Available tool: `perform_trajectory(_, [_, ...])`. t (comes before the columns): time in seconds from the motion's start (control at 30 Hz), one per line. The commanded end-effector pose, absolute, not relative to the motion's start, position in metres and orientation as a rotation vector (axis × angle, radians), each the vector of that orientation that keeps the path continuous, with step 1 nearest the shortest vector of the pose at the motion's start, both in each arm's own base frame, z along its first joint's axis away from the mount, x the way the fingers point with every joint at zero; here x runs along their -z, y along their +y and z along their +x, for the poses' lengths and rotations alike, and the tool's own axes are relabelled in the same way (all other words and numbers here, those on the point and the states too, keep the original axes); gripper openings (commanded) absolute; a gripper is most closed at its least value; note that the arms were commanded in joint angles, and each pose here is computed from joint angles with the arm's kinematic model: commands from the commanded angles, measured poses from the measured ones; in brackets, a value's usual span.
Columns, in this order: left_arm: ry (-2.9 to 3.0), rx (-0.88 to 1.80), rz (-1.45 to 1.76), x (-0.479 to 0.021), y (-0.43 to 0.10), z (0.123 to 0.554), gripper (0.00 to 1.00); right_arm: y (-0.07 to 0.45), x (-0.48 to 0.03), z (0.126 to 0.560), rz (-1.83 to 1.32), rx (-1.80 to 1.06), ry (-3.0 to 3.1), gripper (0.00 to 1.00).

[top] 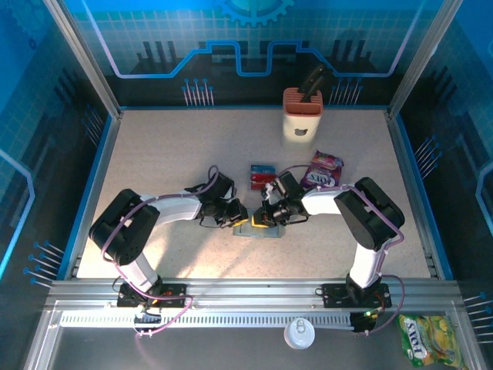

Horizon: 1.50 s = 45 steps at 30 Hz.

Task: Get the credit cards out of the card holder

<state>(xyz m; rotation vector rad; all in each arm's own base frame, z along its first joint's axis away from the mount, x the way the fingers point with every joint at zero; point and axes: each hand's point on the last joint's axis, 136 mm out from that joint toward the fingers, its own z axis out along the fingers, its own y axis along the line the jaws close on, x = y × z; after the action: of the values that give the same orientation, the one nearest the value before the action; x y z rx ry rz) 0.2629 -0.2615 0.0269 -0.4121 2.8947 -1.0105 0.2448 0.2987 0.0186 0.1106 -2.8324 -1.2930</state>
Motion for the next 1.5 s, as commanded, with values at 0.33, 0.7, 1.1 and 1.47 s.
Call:
perform_trajectory(0.33, [2.878, 1.165, -0.284, -0.067, -0.297, 0.268, 0.26, 0.265, -0.057, 0.247, 0.091, 1.18, -2.986, 0.19])
perform_trajectory(0.7, [2.927, 1.215, -0.129, -0.071, -0.343, 0.266, 0.34, 0.216, -0.088, 0.254, 0.021, 0.999, -3.198, 0.23])
perform_trajectory(1.1, [2.907, 1.176, -0.063, -0.074, -0.346, 0.27, 0.41, 0.211, -0.086, 0.246, -0.021, 1.013, -3.189, 0.25])
perform_trajectory(1.47, [2.97, 0.796, -0.151, -0.047, -0.256, 0.264, 0.33, 0.242, -0.082, 0.246, 0.075, 1.056, -3.13, 0.23])
